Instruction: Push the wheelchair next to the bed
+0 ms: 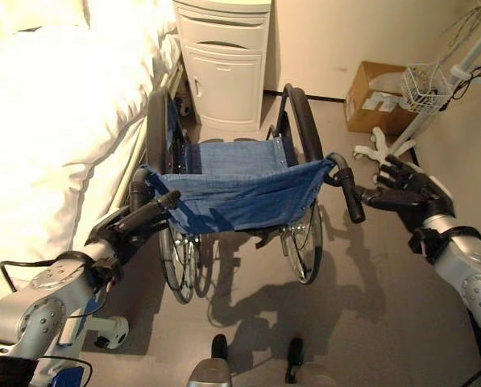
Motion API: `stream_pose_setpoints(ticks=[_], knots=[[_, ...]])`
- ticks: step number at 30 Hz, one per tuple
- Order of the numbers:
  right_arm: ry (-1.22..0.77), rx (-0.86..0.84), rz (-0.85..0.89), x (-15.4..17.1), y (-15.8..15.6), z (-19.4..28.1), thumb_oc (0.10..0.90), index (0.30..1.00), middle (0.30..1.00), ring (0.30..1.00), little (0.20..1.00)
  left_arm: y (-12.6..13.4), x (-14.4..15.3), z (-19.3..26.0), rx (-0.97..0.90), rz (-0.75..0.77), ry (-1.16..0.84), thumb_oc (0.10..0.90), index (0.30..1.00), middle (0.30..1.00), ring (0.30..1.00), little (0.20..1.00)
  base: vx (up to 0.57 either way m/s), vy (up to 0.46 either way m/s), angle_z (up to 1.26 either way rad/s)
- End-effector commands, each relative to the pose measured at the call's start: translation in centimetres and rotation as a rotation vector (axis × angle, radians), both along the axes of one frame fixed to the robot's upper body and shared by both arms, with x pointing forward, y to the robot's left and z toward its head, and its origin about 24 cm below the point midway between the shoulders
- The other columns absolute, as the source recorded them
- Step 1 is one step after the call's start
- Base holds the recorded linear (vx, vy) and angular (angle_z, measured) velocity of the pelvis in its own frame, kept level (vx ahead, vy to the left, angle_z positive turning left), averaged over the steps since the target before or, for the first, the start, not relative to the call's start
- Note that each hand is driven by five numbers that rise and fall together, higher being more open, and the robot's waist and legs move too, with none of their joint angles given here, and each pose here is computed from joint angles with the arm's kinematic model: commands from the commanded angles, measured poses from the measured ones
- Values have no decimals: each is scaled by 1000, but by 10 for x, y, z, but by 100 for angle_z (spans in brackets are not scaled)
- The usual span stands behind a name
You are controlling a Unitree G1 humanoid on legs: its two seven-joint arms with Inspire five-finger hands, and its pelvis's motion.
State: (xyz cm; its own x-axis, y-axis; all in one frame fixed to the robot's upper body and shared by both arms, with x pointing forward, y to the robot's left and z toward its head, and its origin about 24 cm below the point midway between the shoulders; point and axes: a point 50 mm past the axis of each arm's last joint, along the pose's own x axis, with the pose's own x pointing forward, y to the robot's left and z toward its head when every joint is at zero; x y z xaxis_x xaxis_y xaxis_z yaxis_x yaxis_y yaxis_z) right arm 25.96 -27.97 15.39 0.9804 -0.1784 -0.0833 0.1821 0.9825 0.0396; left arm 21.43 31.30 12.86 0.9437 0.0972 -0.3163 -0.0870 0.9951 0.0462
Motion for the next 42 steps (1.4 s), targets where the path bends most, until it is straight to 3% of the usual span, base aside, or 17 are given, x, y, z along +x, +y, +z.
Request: stream_pose_setpoints(ticks=[1, 4, 12, 17, 21, 25, 27, 30, 33, 35, 40, 42], knots=[[-182, -123, -76, -11, -22, 43, 800, 900, 900, 900, 900, 66, -12, 109, 273, 297, -516, 800, 900, 900, 900, 900, -25, 4, 5], [-189, -105, -114, -16, -31, 42, 800, 900, 900, 900, 900, 70, -21, 107, 239, 295, -535, 800, 900, 900, 900, 900, -26, 1, 12], [-155, -70, -181, -19, -35, 28, 800, 900, 900, 900, 900, 88, -38, 117, 386, 429, -569, 800, 900, 900, 900, 900, -8, 0, 13], [-61, 19, -283, -27, -44, -3, 800, 900, 900, 900, 900, 90, -47, 97, 402, 468, -517, 800, 900, 900, 900, 900, -41, 6, 6], [35, 171, -417, -48, -58, -46, 800, 900, 900, 900, 900, 93, -60, 62, 408, 509, -411, 800, 900, 900, 900, 900, -38, -3, 4], [183, 302, -689, -94, -85, -104, 800, 900, 900, 900, 900, 113, -97, 37, 470, 722, -331, 800, 900, 900, 900, 900, -18, 8, 3], [298, 294, -776, -117, -96, -135, 800, 900, 900, 900, 900, 121, -114, 19, 415, 815, -302, 800, 900, 900, 900, 900, -2, 10, 3], [487, 346, -932, -162, -101, -193, 800, 900, 900, 900, 900, 121, -132, -47, 109, 920, -186, 800, 900, 900, 900, 900, -4, 11, 9], [675, 471, -1034, -187, -82, -238, 800, 900, 900, 900, 900, 112, -138, -110, -150, 1025, -35, 800, 900, 900, 900, 900, 2, 1, 7], [776, 523, -1062, -202, -72, -258, 800, 900, 900, 900, 900, 107, -149, -142, -223, 1095, 68, 800, 900, 900, 900, 900, 6, 30, 12], [966, 557, -1038, -216, -39, -286, 800, 900, 900, 900, 900, 72, -155, -200, -285, 1043, 237, 800, 900, 900, 900, 900, -8, 45, 6], [1042, 547, -1009, -219, -24, -296, 800, 900, 900, 900, 900, 41, -146, -225, -315, 949, 324, 800, 900, 900, 900, 900, -21, 37, 7]])
